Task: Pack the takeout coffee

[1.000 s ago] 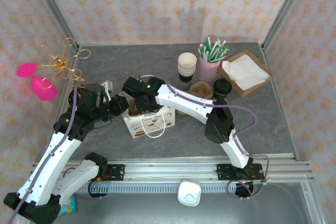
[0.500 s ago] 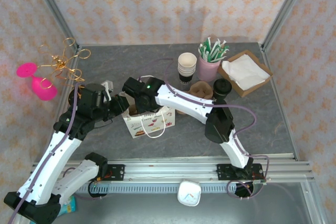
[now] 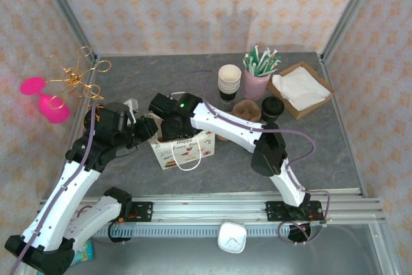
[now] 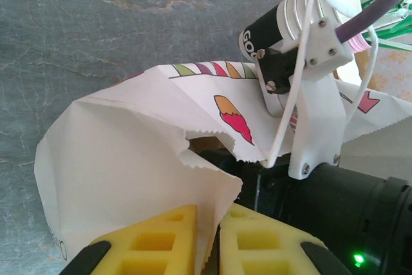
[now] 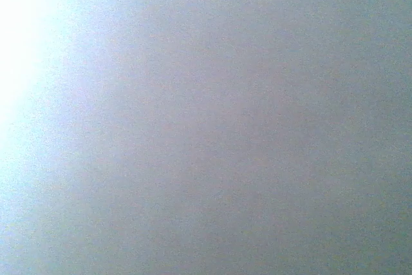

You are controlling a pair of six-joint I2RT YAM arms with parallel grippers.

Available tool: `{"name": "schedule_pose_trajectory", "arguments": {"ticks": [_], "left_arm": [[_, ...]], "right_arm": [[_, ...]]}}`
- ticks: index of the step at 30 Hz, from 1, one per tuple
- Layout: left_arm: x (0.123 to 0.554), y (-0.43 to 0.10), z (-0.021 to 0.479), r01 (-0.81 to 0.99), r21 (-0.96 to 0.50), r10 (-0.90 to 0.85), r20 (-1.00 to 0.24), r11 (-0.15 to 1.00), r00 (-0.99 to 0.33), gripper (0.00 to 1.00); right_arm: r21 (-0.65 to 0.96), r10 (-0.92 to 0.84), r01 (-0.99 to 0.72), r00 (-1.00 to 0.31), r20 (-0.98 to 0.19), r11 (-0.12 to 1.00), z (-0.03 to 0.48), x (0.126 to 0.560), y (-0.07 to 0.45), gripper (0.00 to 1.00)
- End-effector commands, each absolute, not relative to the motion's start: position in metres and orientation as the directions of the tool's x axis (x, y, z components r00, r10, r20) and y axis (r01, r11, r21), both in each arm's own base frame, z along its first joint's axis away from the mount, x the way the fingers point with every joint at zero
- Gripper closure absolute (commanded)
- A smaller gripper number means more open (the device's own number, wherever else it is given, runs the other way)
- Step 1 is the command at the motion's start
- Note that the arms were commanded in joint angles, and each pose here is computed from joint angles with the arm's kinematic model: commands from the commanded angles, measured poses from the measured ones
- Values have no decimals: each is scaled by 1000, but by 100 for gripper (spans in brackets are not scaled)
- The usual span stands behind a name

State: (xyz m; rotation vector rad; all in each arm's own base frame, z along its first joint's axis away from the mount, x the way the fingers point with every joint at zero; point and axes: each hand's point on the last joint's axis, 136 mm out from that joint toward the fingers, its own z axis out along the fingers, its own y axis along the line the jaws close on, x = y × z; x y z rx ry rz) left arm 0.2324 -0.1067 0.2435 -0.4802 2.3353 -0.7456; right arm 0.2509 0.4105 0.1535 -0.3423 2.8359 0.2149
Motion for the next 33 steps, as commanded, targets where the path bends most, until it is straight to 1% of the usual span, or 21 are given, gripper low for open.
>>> {"name": "schedule_pose_trajectory", "arguments": {"ticks": [1, 4, 9, 15, 21, 33], "left_arm": [[230, -96, 240, -181, -570, -500, -473, 801, -725, 83], [229, -90, 241, -199, -552, -508, -490, 810, -708, 83], [231, -90, 237, -211, -546, -510, -482, 811, -713, 83], [232, -84, 237, -233, -529, -519, -494, 816, -698, 84], [233, -83, 238, -247, -535, -535, -491, 808, -688, 86], [232, -73, 245, -289, -527, -566, -500, 799, -655, 90]], "right_arm": [[138, -206, -261, -924, -321, 955, 188, 244, 405, 16], [141, -201, -261, -920, -337, 955, 197, 245, 404, 12], [164, -184, -257, -914, -362, 953, 213, 244, 401, 1], [186, -179, -266, -906, -384, 946, 229, 243, 398, 0], [221, -184, -285, -903, -388, 933, 242, 237, 399, 0], [272, -178, -321, -879, -443, 907, 278, 238, 402, 0]]}}
